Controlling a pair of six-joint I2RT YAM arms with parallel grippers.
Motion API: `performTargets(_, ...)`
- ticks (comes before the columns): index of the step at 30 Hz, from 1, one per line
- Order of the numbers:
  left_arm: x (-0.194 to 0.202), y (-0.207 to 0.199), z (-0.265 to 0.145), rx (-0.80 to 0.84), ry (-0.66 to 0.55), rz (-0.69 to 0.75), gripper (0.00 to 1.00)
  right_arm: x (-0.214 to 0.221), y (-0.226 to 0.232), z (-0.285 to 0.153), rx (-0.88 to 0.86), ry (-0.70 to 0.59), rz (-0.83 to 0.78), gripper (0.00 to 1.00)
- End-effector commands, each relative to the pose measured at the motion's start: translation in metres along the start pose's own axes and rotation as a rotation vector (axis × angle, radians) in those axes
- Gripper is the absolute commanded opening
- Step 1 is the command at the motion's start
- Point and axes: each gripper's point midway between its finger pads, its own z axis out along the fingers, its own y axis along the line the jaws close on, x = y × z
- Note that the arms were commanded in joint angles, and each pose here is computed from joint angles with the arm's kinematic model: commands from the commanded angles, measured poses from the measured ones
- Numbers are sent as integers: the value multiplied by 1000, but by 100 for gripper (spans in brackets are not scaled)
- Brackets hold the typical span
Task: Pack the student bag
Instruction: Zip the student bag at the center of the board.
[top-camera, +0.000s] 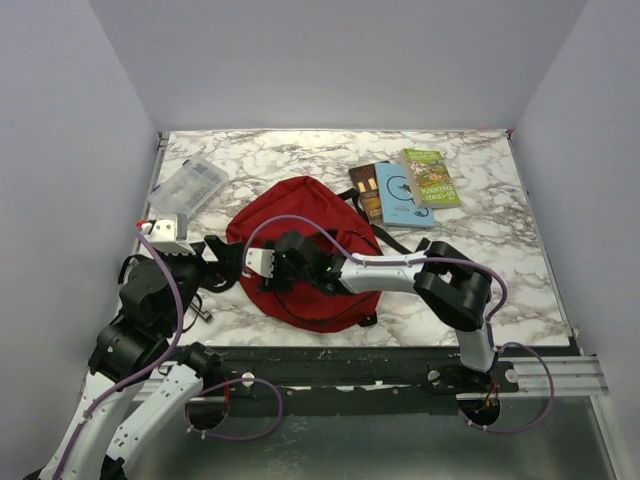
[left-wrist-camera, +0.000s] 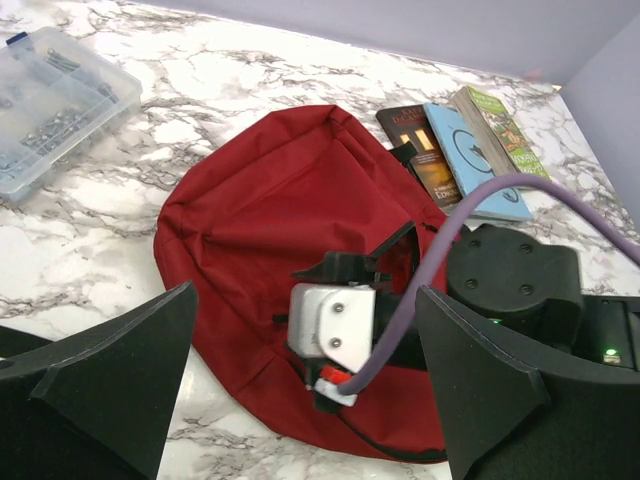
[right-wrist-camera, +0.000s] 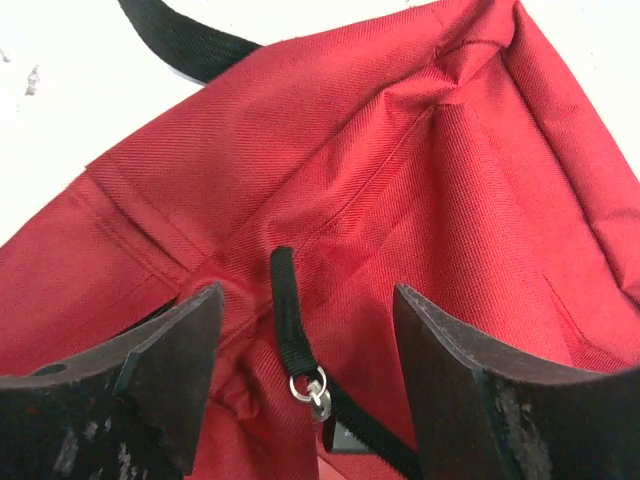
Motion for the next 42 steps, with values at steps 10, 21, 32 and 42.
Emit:
performTargets(10, 5, 9, -1, -32, -11, -8, 92, 2, -44, 9, 306, 49, 128, 13)
performTargets(21, 33, 9, 24, -83, 97, -73, 91, -46, -21, -21, 157, -179, 692, 1)
performTargets(32, 116, -13, 62, -49, 360, -288, 70, -31, -41, -48, 258, -204, 1280, 1)
performTargets(42, 179, -34, 97, 36, 592, -396, 62, -13, -65, -70, 415, -251, 1499, 1)
